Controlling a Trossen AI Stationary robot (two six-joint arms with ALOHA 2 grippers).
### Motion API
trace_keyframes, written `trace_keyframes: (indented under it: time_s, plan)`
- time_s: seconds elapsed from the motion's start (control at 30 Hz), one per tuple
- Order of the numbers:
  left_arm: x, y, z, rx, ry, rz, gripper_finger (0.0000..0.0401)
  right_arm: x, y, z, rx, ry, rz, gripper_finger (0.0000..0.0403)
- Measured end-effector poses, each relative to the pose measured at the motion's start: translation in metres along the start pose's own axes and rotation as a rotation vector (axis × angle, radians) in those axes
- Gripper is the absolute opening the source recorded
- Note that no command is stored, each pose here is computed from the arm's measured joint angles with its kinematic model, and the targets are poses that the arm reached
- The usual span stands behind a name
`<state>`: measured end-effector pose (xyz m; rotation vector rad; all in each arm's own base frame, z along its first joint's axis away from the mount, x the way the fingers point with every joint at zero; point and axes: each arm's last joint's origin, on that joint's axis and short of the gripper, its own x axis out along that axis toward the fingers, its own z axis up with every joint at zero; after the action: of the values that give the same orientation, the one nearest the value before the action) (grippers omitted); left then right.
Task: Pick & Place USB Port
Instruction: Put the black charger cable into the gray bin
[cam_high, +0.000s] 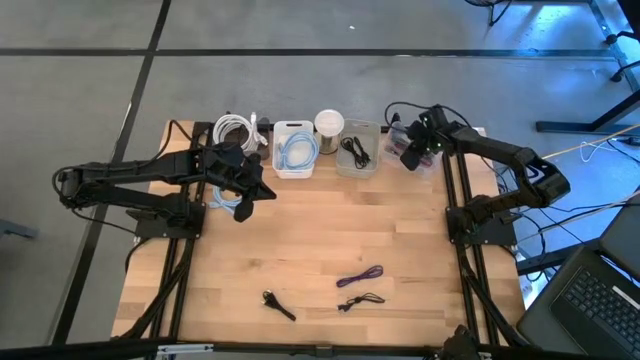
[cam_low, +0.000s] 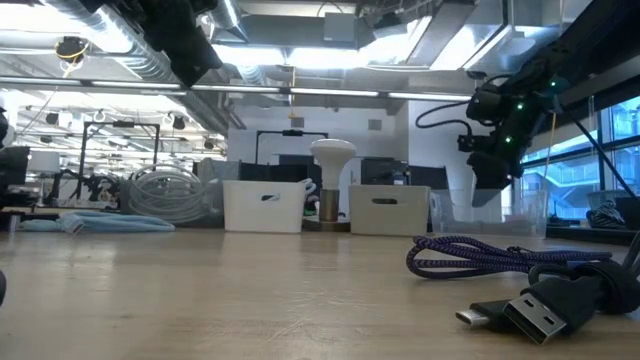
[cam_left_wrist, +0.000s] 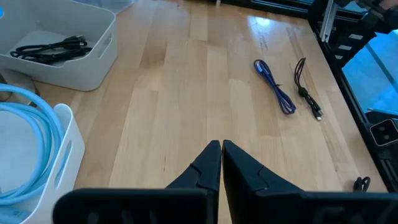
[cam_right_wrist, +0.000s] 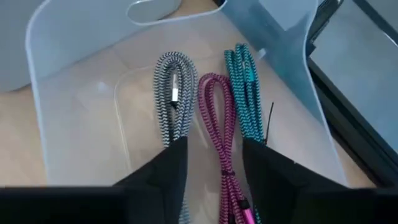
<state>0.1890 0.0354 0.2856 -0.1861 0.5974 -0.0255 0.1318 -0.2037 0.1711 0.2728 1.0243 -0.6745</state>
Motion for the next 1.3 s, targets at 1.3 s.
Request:
trace_keyframes:
  time_s: [1.3]
  plan:
    - [0.000, 0.000, 0.002, 0.144, -0.019, 0.001, 0.0009, -0.140, 0.199, 0.015, -0.358, -0.181, 1.063, 0.0147]
